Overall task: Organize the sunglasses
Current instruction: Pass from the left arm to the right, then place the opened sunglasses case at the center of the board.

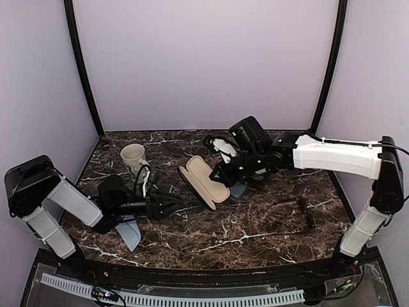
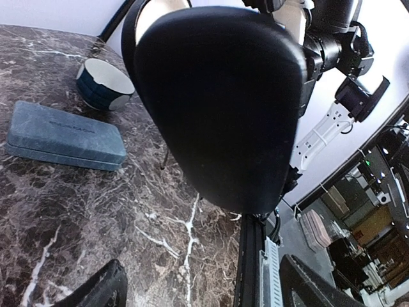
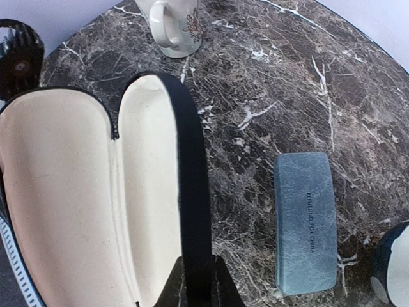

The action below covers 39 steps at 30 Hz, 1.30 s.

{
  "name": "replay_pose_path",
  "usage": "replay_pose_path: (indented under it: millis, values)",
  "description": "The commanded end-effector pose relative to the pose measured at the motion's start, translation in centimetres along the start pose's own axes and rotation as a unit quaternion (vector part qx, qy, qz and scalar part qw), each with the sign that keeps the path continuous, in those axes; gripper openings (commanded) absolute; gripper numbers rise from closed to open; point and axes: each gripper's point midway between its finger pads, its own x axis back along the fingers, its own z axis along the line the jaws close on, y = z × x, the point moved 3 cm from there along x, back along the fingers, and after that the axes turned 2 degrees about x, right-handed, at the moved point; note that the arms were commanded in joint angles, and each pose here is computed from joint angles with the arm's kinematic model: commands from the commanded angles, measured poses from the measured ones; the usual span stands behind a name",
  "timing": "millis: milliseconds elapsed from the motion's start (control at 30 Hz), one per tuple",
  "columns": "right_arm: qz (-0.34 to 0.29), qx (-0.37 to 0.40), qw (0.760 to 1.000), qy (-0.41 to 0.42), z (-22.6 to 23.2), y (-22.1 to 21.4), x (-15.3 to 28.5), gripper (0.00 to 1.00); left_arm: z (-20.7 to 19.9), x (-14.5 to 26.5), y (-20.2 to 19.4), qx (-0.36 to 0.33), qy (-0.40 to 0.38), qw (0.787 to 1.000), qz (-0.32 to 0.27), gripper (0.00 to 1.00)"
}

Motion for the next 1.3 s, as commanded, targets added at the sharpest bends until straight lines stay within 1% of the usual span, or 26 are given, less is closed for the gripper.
replay_pose_path:
  millis: [0, 67, 100, 233, 300, 400, 533, 633, 733, 900, 1000, 1133, 1267]
  values:
    - [0.000, 0.051, 0.997, -0.056, -1.2, 1.6, -0.5, 0.09, 1.1, 1.5, 1.0, 0.000, 0.091, 0.996, -0.026, 0.84]
    - [0.012, 0.075, 0.994, -0.075, -1.4, 1.6, -1.3, 0.09, 1.6, 2.5, 1.5, 0.001, 0.143, 0.989, -0.033, 0.84]
    - [0.019, 0.088, 0.992, -0.083, -1.4, 1.5, -1.8, 0.09, 1.4, 3.4, 2.4, -0.004, 0.172, 0.984, -0.050, 0.84]
    - [0.062, 0.145, 0.977, -0.145, -2.1, 0.6, -4.5, 0.10, 2.3, 6.8, 4.0, -0.012, 0.305, 0.950, -0.064, 0.85]
    - [0.083, 0.174, 0.967, -0.166, -2.1, 0.2, -5.9, 0.10, 1.8, 7.9, 5.5, -0.032, 0.342, 0.936, -0.074, 0.85]
    - [0.107, 0.220, 0.951, -0.191, -1.6, -0.1, -7.7, 0.10, 1.4, 8.8, 6.6, -0.050, 0.373, 0.924, -0.072, 0.86]
    - [0.125, 0.273, 0.932, -0.203, -0.7, -0.3, -9.7, 0.08, 1.5, 9.1, 7.2, -0.050, 0.394, 0.915, -0.066, 0.87]
    - [0.128, 0.303, 0.923, -0.198, 0.0, -0.2, -10.8, 0.08, 1.6, 9.2, 7.5, -0.049, 0.400, 0.913, -0.067, 0.88]
    - [0.138, 0.339, 0.910, -0.196, 0.6, -0.5, -11.8, 0.08, 1.7, 9.2, 7.7, -0.051, 0.403, 0.911, -0.068, 0.90]
    - [0.155, 0.365, 0.893, -0.211, 0.5, -0.7, -12.7, 0.11, 1.9, 9.2, 7.9, -0.056, 0.409, 0.908, -0.064, 0.91]
    - [0.164, 0.371, 0.889, -0.215, 0.5, -0.8, -13.0, 0.16, 2.1, 9.1, 7.9, -0.057, 0.411, 0.908, -0.060, 0.91]
    - [0.166, 0.374, 0.887, -0.213, 0.5, -0.7, -13.2, 0.27, 2.3, 8.9, 8.0, -0.061, 0.412, 0.908, -0.054, 0.92]
    - [0.164, 0.372, 0.888, -0.214, 0.5, -0.6, -13.2, 0.35, 2.4, 8.8, 7.9, -0.063, 0.412, 0.907, -0.052, 0.92]
